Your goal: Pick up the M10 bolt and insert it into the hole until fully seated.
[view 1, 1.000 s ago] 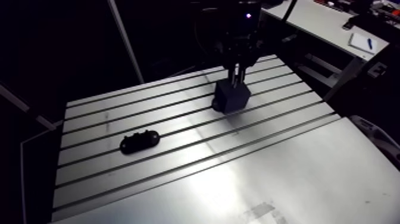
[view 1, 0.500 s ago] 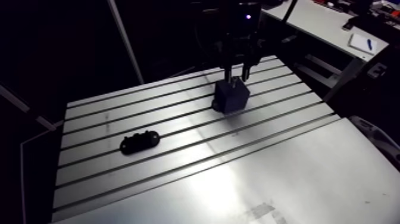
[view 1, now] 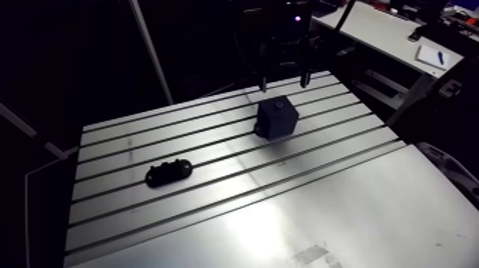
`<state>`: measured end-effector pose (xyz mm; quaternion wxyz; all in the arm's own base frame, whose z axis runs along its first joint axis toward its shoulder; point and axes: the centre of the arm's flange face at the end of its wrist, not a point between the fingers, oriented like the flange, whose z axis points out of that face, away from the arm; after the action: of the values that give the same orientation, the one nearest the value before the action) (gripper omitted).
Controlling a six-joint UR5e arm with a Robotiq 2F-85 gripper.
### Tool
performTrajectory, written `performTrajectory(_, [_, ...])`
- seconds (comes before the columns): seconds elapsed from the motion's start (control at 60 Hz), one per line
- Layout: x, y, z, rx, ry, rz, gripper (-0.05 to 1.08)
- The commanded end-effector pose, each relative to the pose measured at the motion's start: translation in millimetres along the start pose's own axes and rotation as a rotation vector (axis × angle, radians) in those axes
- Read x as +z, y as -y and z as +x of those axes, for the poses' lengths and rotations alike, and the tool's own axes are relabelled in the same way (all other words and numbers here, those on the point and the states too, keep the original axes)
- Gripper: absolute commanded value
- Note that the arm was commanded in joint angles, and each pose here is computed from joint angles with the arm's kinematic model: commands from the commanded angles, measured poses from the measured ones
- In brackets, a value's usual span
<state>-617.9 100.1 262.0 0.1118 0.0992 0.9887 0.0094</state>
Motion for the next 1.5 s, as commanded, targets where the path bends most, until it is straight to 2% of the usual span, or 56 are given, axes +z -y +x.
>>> performTrajectory(0.017, [-16.4, 4.2, -6.9, -0.007, -0.029, -0.005, 0.00])
performTrajectory(0.167, [-31.7, 6.2, -12.9, -0.008, -0.055, -0.006, 0.00])
performTrajectory(0.2, [-41.6, 7.1, -15.9, -0.008, -0.074, -0.005, 0.00])
performTrajectory(0.35, [-68.8, 13.5, -24.9, -0.022, -0.107, -0.010, 0.00])
performTrajectory(0.517, [-107.1, 60.6, -39.9, -0.090, -0.074, -0.016, 0.00])
performTrajectory(0.633, [-143.1, 80.6, -56.9, -0.120, -0.100, -0.022, 0.00])
performTrajectory(0.733, [-162.2, 90.6, -68.8, -0.136, -0.111, -0.018, 0.00])
performTrajectory(0.833, [-174.8, 113.3, -78.7, -0.172, -0.131, -0.015, 0.00])
performTrajectory(0.933, [-192.9, 133.8, -97.6, -0.206, -0.163, -0.016, 0.00])
performTrajectory(1.25, [-238.1, 138.3, -116.7, -0.217, -0.242, -0.017, 0.00])
performTrajectory(1.417, [-237.4, 144.9, -121.5, -0.231, -0.247, -0.022, 0.00])
performTrajectory(1.5, [-242.9, 151.5, -128.1, -0.241, -0.268, -0.025, 0.00])
